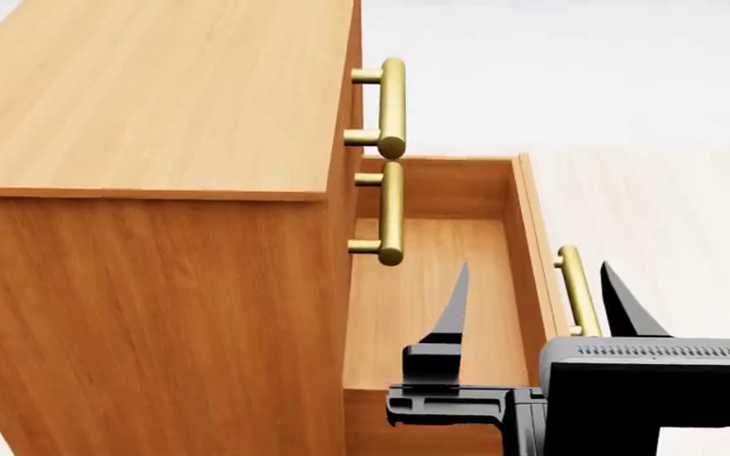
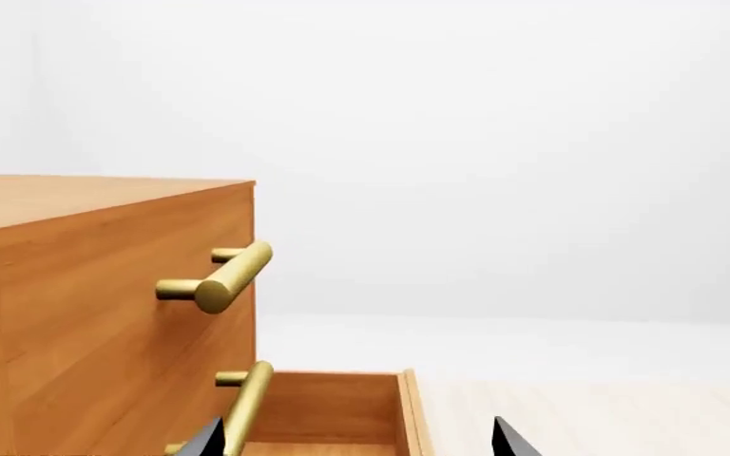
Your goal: Put the bowl in the bottom drawer of the cabinet and close it.
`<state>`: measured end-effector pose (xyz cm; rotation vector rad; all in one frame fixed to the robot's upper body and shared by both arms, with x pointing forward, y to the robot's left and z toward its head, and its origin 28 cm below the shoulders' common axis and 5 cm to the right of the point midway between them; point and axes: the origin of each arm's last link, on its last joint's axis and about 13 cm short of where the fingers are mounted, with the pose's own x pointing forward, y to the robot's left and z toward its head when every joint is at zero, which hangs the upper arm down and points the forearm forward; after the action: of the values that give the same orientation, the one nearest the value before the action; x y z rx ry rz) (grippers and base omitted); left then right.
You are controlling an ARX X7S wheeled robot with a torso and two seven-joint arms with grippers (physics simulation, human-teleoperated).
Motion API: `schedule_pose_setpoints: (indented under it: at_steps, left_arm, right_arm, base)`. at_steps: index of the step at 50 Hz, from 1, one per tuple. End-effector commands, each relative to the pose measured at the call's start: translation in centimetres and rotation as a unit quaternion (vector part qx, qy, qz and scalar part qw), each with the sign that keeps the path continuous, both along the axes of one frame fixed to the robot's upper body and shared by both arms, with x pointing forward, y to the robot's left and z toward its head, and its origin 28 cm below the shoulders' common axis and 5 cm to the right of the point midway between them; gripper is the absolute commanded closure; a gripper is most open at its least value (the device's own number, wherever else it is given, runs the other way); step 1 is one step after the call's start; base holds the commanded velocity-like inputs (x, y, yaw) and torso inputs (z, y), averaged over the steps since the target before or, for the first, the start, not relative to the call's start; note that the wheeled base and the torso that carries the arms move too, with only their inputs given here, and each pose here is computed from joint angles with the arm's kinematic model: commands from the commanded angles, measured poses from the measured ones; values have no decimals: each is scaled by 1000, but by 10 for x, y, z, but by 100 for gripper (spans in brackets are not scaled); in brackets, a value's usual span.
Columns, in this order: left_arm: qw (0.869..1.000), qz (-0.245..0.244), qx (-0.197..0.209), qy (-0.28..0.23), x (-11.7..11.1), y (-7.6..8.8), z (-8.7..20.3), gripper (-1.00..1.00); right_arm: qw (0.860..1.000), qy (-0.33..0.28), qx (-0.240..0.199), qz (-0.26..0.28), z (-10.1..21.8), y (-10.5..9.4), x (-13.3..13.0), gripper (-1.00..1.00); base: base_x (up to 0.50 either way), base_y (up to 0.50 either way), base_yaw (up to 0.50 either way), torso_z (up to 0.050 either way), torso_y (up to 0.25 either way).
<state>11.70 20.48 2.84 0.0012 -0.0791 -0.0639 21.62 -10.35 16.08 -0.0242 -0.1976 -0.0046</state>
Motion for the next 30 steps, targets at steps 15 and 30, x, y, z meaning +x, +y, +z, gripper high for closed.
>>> schedule_pose_setpoints:
  at_steps: [15,30]
  left_arm:
    - [1000,0,0,1,-1,0,-1,-100]
    - [1000,0,-1,1,-1,0,0,-100]
  right_arm:
    - [1000,2,1,-3,-2,0,1,-100]
    - [999,24,0,-25,-5,-10,22,-100]
  base:
    - [500,0,0,0,0]
    - [48,0,0,0,0]
